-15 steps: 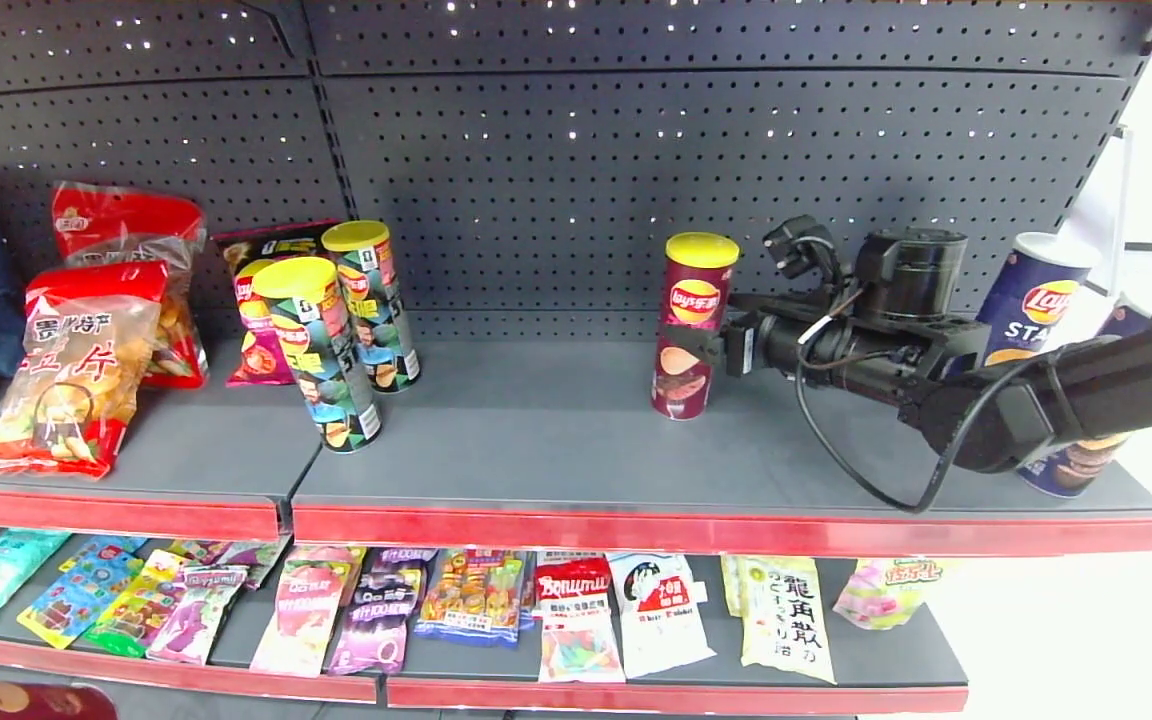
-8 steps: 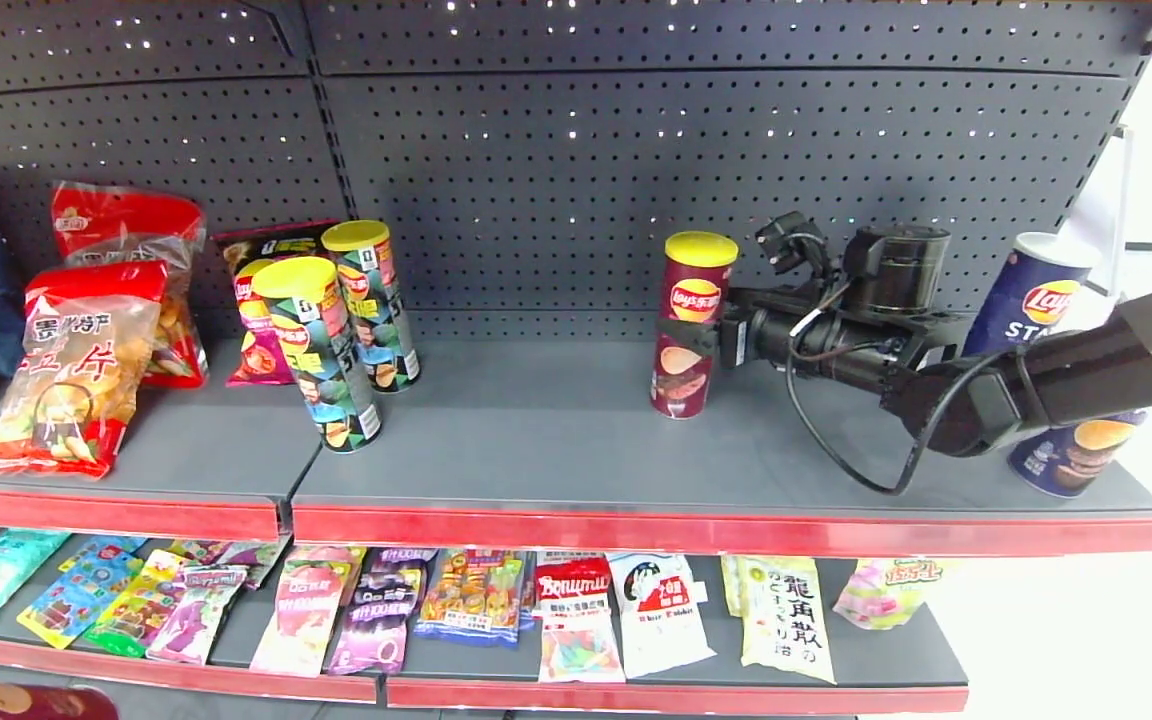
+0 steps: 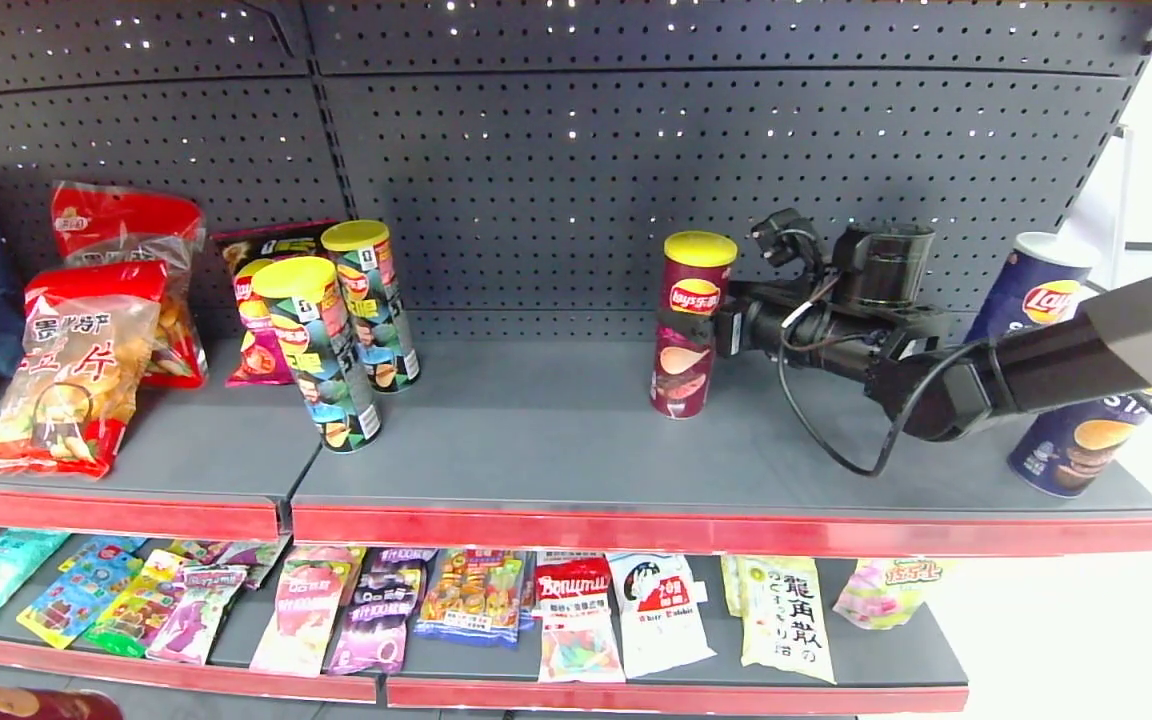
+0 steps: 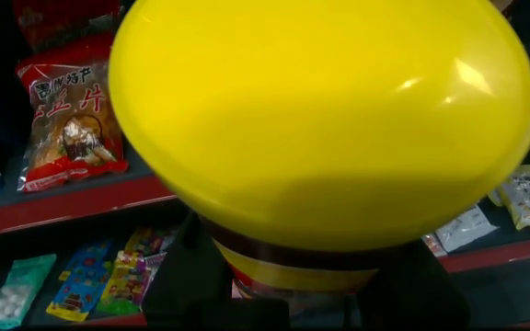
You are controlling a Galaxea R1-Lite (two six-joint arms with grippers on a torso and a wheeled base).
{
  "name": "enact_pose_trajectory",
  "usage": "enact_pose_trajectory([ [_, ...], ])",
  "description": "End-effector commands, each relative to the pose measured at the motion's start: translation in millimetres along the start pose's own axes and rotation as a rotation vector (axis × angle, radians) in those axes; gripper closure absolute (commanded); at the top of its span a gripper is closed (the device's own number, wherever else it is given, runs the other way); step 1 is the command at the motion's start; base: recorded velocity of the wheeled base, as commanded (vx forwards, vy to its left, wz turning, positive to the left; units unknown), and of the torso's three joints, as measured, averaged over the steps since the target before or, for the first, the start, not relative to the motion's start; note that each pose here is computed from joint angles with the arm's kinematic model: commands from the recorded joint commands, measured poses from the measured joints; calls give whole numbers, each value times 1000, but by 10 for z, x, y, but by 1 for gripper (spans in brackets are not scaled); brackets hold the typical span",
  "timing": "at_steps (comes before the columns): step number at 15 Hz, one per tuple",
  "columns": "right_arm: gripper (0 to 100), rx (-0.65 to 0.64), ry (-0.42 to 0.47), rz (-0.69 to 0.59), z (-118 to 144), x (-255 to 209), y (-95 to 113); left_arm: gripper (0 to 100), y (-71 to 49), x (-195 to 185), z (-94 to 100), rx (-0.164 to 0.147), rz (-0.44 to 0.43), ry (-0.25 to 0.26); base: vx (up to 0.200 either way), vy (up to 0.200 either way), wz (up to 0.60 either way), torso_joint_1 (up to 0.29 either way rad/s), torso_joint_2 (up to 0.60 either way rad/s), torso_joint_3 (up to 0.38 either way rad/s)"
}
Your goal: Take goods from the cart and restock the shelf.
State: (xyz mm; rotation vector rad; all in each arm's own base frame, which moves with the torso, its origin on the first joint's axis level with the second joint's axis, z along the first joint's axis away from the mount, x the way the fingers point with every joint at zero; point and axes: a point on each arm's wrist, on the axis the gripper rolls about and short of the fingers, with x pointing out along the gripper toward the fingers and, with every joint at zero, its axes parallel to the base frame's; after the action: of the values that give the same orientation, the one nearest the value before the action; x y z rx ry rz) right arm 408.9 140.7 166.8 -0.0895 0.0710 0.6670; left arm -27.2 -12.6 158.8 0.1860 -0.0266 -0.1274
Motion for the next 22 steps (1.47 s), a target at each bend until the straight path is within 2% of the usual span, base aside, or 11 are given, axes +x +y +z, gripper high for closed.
enact_pose_trajectory([
  [1,0,-7,-17,1,19,72,-17,100,0,4,-4,-1,0,3,0,0,0,0,0,0],
  [10,0,-14,-40,-9,46,185,-41,100,-4,19,-58,-7,-3,20,0,0,0,0,0,0],
  [11,100,-13,-39,-10,40,188,-42,100,-4,19,-58,-7,-3,20,0,0,0,0,0,0],
  [16,100,-12,-35,-39,56,173,11,100,-6,14,-59,-6,-3,17,0,0,0,0,0,0],
  [19,100,-3,-6,-61,125,-23,205,100,-8,5,-51,-3,-2,10,0,0,0,0,0,0],
  [22,100,0,25,-111,195,-300,503,100,-12,-6,-52,-1,0,3,0,0,0,0,0,0],
])
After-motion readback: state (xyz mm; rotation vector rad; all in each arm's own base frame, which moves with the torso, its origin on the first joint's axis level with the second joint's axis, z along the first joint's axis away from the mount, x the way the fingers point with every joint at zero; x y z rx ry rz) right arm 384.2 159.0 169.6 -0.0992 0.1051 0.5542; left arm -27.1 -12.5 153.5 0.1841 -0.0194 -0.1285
